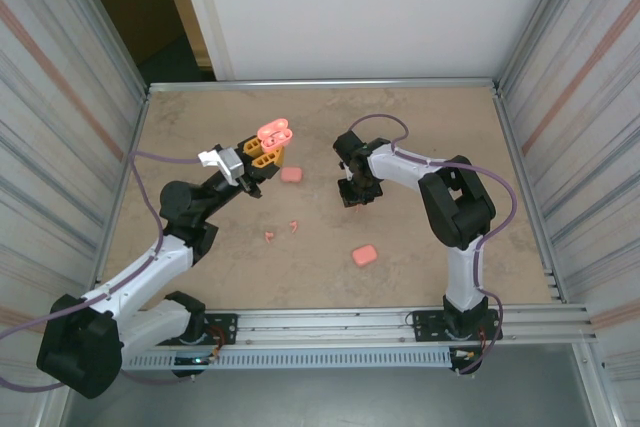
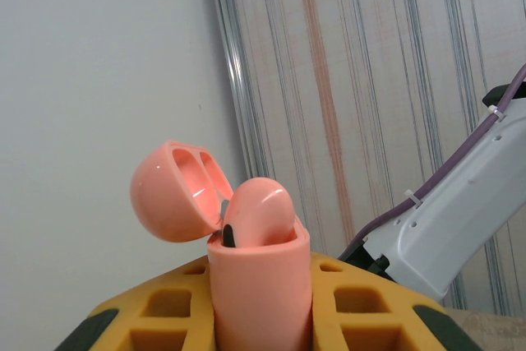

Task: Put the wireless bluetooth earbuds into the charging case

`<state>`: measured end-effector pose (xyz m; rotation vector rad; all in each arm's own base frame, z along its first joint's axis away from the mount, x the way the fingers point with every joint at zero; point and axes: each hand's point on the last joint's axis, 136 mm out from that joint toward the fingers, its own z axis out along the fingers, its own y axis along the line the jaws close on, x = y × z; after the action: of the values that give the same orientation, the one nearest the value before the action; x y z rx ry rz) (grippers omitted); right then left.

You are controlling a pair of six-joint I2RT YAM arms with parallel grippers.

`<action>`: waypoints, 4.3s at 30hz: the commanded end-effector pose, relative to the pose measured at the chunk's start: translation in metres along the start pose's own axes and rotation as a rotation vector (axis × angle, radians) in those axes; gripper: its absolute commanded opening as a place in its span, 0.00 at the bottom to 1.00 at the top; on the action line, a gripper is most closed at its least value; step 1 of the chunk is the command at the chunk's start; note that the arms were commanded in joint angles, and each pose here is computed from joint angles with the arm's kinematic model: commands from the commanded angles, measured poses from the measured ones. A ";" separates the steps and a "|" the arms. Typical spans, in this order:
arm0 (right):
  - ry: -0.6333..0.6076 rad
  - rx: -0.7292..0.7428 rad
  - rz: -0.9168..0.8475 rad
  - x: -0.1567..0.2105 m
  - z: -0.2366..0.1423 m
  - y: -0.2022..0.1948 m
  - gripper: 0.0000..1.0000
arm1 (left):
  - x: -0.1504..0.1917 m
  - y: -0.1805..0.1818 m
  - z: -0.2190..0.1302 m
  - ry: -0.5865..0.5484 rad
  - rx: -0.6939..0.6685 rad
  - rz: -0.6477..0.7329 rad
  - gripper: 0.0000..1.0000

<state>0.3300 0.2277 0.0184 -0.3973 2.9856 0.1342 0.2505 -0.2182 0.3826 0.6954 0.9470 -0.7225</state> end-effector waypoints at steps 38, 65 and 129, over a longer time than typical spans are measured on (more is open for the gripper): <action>-1.000 -0.248 -0.224 -0.037 -0.320 0.070 0.23 | 0.019 0.014 0.027 0.001 0.012 -0.051 0.00; -1.243 -0.338 -0.447 -0.055 -0.404 0.146 0.22 | 0.026 0.010 0.039 0.000 0.050 -0.097 0.00; -1.191 -0.560 -0.334 -0.035 -0.414 0.123 0.71 | 0.019 0.008 0.040 -0.031 0.059 -0.112 0.00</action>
<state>0.2943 0.3201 0.4247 -0.6070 1.6902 0.7329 0.2917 -0.2509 0.3594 0.6865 1.0366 -0.8572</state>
